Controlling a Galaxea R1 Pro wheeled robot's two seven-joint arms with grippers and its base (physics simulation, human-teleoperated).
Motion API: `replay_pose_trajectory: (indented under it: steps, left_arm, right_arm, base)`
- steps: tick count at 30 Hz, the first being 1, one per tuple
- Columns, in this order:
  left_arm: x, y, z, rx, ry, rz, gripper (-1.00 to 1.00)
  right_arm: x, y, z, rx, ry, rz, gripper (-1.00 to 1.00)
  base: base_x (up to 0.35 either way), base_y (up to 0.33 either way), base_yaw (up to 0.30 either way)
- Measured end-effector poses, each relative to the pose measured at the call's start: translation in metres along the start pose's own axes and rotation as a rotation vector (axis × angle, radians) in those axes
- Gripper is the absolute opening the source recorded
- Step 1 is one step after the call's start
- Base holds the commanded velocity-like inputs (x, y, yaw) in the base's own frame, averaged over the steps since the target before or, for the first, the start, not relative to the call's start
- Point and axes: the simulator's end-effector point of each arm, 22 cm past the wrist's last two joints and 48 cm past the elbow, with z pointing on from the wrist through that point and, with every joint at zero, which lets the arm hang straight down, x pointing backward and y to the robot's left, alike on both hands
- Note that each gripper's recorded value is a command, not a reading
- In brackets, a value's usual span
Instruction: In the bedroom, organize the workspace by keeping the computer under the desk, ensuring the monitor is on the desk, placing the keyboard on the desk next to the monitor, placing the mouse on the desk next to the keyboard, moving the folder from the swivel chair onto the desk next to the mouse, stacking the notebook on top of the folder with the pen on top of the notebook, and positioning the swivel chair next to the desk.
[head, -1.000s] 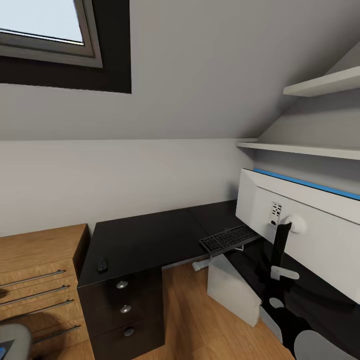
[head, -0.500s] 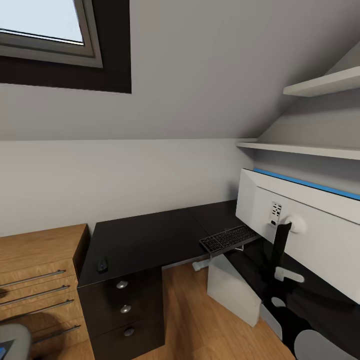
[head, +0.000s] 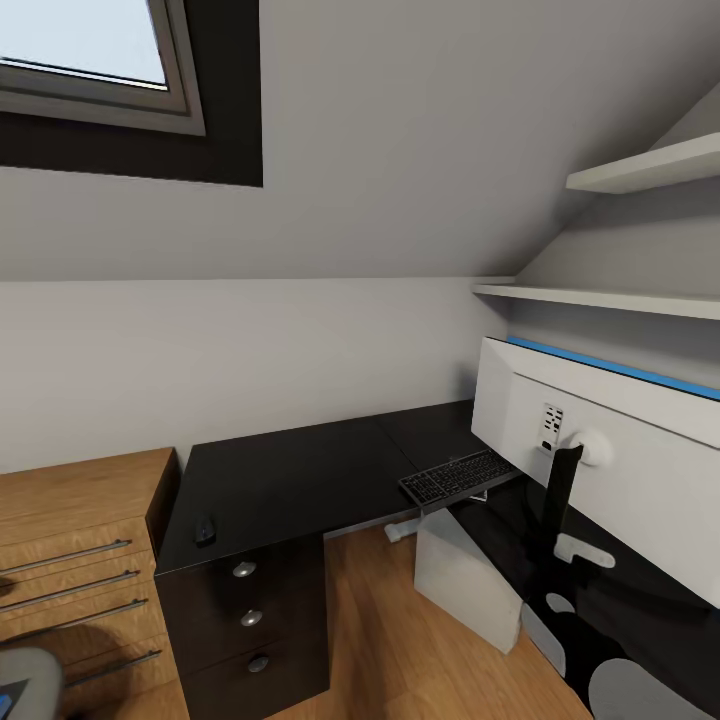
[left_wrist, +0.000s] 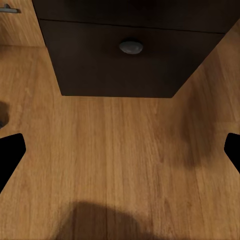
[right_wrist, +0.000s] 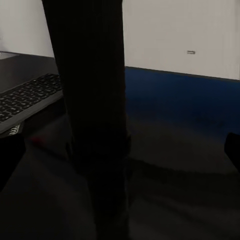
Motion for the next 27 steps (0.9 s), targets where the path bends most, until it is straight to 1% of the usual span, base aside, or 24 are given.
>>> replay_pose_trajectory:
  steps: [6,12,26,27]
  left_arm:
    - [0.0002,-0.0001,0.0000,0.000,0.000,0.001,1.00]
    - [0.0002,0.0000,0.0000,0.000,0.000,0.001,1.00]
    - [0.0000,-0.0009,-0.0001,0.002,-0.001,0.002,1.00]
    - [-0.0021,-0.0024,-0.0004,0.006,-0.012,0.004,1.00]
  right_arm:
    - [-0.0061,0.0000,-0.0004,0.000,-0.029,0.018,1.00]
    - [-0.0085,0.0010,-0.0007,0.000,-0.038,0.025,1.00]
    - [-0.0087,0.0034,-0.0016,-0.007,-0.042,0.019,1.00]
    - [-0.0090,0.0033,-0.0017,-0.007,-0.043,0.017,1.00]
  base:
    - [0.000,0.000,0.000]
    - [0.000,0.000,0.000]
    - [0.009,0.000,0.000]
    - [0.080,0.000,0.000]
